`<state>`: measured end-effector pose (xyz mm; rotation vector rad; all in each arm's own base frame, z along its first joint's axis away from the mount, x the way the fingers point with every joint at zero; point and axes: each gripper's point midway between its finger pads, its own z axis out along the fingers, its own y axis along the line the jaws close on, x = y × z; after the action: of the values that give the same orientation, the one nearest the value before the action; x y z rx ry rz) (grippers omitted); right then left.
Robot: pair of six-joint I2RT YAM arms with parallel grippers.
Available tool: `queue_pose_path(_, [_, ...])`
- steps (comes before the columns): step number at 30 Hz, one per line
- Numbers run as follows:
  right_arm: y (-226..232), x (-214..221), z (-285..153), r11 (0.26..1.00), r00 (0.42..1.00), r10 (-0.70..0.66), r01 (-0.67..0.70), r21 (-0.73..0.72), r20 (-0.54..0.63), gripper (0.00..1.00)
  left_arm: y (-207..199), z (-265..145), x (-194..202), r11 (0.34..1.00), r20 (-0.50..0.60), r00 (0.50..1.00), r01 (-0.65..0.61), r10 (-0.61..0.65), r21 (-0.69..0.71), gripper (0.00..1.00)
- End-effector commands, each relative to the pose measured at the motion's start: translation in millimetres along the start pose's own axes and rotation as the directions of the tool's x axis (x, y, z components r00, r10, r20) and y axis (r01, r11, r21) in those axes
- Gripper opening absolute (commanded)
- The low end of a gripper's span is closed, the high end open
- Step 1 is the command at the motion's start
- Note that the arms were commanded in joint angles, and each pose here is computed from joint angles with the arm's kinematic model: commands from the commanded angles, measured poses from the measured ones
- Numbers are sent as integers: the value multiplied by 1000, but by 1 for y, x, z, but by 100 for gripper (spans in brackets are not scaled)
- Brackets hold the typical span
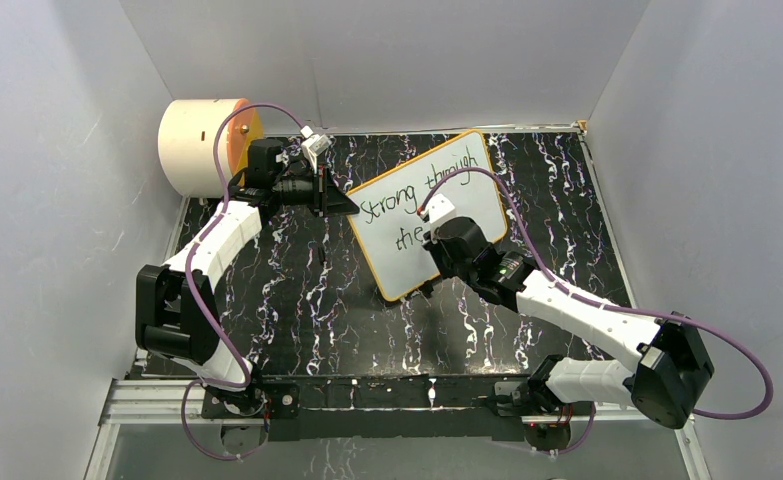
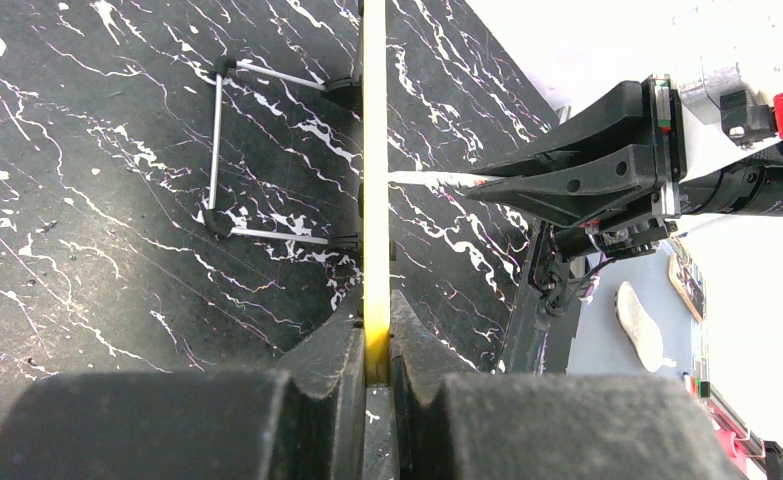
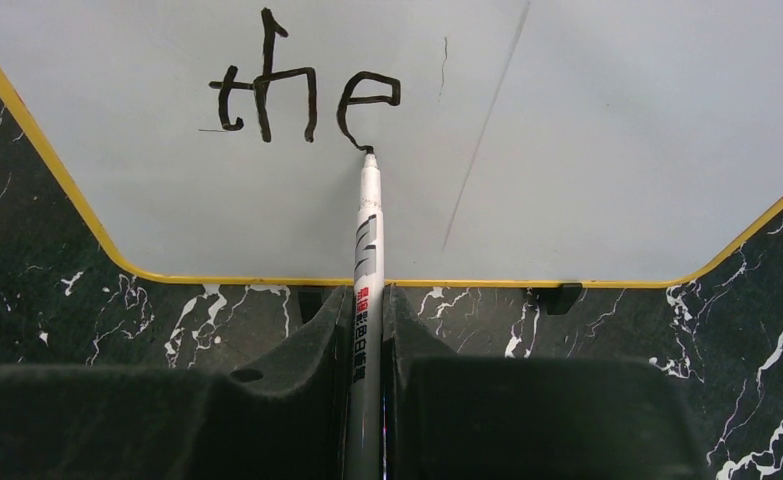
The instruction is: Write a sentence on the whiteboard
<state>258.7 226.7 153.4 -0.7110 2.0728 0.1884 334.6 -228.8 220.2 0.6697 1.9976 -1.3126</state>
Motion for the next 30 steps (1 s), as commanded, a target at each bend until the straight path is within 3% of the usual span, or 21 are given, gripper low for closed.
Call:
queue_pose_path(1, [-9, -22, -2, 998, 998, 33, -36, 44, 59, 0, -9, -5, -1, 1000, 1, 1000, -11, 11, 11, 0])
queue_pose_path(15, [-15, -40, -13, 997, 989, 50, -57, 45, 138, 0, -9, -5, -1, 1000, 1, 1000, -12, 12, 12, 0])
queue_pose_path(30, [-48, -43, -24, 992, 988, 39, -56, 115, 146, 0, -10, -6, -1, 1000, 3, 1000, -16, 16, 7, 0])
